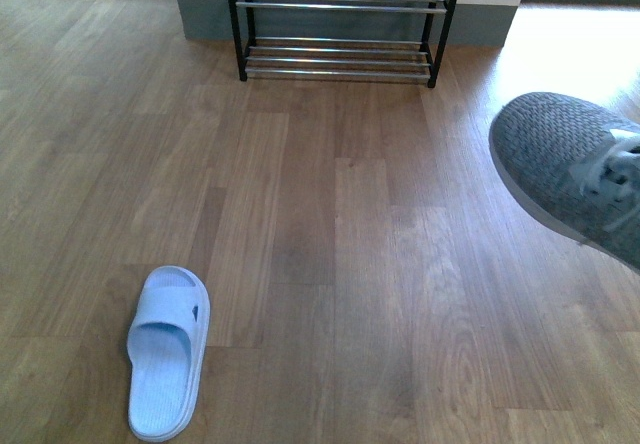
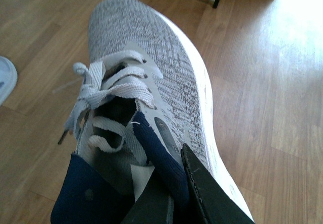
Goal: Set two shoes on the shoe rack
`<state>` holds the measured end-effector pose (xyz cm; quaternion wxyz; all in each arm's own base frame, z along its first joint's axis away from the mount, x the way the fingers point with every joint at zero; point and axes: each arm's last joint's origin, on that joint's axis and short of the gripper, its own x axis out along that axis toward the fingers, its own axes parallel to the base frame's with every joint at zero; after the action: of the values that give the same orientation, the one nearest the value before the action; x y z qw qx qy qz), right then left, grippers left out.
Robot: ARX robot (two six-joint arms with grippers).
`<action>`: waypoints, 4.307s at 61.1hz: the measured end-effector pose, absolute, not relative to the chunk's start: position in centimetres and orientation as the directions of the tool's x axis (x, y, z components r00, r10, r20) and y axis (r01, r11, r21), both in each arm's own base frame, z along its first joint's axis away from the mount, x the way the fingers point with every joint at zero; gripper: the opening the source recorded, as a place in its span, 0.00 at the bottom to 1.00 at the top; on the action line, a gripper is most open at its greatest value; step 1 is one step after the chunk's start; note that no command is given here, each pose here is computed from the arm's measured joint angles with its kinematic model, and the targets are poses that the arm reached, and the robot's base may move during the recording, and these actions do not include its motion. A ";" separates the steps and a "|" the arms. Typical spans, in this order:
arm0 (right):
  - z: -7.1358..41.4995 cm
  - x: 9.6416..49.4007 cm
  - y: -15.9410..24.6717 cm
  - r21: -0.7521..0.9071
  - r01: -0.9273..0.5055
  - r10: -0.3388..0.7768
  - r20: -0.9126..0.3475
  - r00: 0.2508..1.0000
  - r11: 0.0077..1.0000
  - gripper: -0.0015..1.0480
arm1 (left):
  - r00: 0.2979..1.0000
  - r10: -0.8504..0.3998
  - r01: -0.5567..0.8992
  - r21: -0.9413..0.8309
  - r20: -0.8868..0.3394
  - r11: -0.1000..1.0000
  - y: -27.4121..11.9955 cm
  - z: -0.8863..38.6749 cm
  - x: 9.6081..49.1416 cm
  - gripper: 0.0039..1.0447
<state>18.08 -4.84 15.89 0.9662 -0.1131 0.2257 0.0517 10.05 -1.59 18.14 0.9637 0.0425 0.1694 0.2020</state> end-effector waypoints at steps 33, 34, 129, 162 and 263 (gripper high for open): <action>18.8 13.4 -4.8 -0.212 -0.093 0.034 -0.265 0.964 0.973 0.01 | 0.861 0.403 -0.375 0.150 -0.309 0.915 -1.6 18.1 10.0 0.01; 18.8 13.4 -4.8 -0.212 -0.093 0.034 -0.265 0.964 0.973 0.01 | 0.861 0.404 -0.375 0.150 -0.309 0.915 -1.6 18.1 10.0 0.01; 18.7 13.3 -4.8 -0.208 -0.094 0.037 -0.266 0.963 0.974 0.01 | 0.862 0.402 -0.373 0.150 -0.310 0.916 -1.6 18.1 10.0 0.01; 18.7 13.3 -4.8 -0.208 -0.095 0.037 -0.266 0.963 0.974 0.01 | 0.862 0.402 -0.373 0.150 -0.309 0.916 -1.6 18.1 10.0 0.01; 18.8 13.3 -4.8 -0.210 -0.087 0.029 -0.267 0.963 0.974 0.01 | 0.862 0.403 -0.374 0.150 -0.309 0.915 -1.6 18.1 10.0 0.01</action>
<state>13.32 -4.84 18.75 0.9846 -0.1107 0.1321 0.0293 10.04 -1.60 18.14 0.9638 0.0426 0.1693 0.2014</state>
